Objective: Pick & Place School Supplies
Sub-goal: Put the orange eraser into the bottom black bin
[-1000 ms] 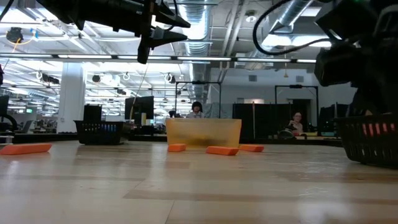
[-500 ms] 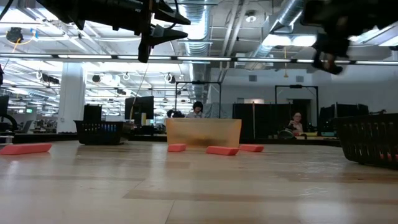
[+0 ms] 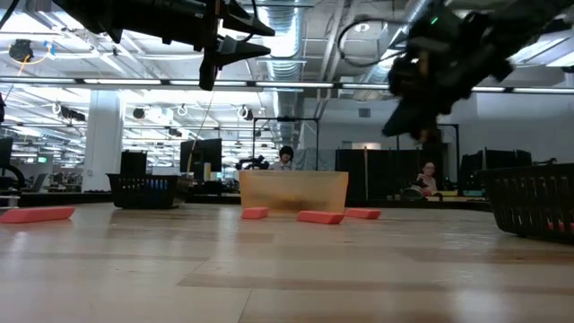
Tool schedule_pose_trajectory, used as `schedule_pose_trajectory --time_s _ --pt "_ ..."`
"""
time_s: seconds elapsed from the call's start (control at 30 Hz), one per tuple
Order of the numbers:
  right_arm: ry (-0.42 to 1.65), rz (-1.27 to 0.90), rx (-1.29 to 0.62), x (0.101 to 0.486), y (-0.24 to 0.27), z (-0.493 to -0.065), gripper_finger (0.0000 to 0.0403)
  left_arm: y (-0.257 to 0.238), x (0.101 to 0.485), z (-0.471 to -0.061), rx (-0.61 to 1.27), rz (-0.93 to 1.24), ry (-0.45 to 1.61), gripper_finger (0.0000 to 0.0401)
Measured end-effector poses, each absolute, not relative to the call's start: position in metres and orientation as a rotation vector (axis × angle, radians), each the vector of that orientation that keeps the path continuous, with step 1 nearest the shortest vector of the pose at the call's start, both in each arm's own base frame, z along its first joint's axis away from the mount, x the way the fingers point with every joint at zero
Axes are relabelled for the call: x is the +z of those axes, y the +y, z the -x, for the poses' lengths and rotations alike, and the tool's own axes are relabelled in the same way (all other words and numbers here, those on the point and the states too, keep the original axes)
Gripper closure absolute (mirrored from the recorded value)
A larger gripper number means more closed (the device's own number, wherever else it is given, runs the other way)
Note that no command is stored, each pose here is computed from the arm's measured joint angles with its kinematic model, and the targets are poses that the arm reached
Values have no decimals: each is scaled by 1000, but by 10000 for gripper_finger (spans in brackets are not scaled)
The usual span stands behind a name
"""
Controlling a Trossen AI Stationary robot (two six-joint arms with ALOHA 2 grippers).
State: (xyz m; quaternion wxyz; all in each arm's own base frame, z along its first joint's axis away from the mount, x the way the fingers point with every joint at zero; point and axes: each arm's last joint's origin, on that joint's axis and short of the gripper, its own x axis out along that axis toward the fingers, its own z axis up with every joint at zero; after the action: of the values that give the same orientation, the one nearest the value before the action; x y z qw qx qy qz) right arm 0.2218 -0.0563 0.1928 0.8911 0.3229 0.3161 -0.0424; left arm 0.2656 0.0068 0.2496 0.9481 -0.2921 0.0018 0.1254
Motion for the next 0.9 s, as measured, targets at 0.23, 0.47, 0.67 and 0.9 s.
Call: schedule_pose_trajectory --time_s 0.23,0.47,0.67,0.9 --pt "626 -771 38 150 -86 -252 403 12 249 -265 279 596 -3 284" --pt "713 -863 70 112 -89 -260 403 13 249 -265 282 595 -2 284" --pt "749 -885 62 100 -90 -262 403 15 249 -265 288 595 -3 284" --pt "745 -874 18 99 -94 -260 403 21 249 -265 311 596 -7 284"
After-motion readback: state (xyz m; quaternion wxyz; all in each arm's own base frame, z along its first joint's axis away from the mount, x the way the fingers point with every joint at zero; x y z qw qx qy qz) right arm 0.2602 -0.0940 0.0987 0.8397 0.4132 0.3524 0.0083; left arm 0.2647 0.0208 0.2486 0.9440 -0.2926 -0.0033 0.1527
